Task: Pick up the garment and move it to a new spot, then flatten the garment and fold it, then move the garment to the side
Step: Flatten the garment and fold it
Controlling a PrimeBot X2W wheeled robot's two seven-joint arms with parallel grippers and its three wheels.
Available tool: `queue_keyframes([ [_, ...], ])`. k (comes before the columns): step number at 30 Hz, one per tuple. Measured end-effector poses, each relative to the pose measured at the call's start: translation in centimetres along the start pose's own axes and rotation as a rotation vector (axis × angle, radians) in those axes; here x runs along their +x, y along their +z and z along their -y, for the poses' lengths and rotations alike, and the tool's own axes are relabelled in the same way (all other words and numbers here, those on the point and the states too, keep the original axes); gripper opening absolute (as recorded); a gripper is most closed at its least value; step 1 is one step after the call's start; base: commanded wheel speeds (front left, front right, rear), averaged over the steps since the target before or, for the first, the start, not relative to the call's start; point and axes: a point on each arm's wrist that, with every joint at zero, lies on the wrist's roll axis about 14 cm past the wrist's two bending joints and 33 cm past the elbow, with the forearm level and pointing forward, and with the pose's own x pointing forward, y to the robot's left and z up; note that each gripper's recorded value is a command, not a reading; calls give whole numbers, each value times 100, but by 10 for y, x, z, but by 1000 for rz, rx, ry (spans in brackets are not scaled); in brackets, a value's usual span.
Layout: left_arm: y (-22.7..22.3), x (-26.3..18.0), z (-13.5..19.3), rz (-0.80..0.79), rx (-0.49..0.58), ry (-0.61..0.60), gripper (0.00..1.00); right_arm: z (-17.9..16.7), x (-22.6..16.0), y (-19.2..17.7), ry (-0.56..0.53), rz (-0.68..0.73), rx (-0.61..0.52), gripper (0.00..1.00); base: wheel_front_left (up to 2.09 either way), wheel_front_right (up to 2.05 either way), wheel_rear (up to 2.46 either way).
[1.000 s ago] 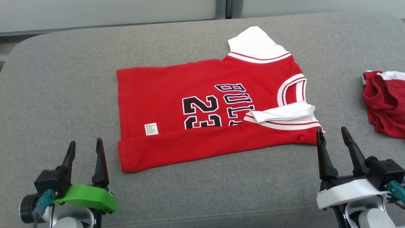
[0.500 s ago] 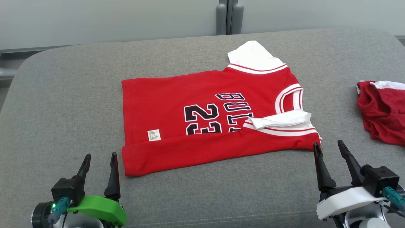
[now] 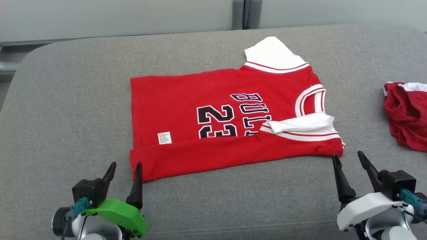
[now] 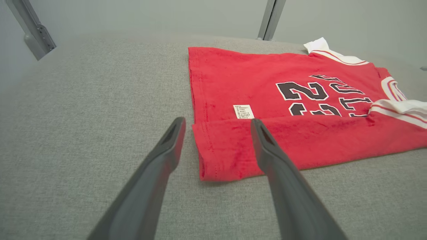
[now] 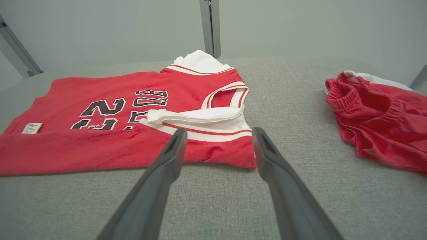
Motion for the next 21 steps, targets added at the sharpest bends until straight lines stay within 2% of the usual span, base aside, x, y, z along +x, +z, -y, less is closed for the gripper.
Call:
queue_keyframes([
  [6,-21,13,10,-103,-41,-41,100,14,15,-26,-18,-108,-27,100,0,0,0],
  [21,-73,44,-5,-277,-110,-6,100,42,57,-80,-47,-280,-52,100,0,0,0],
])
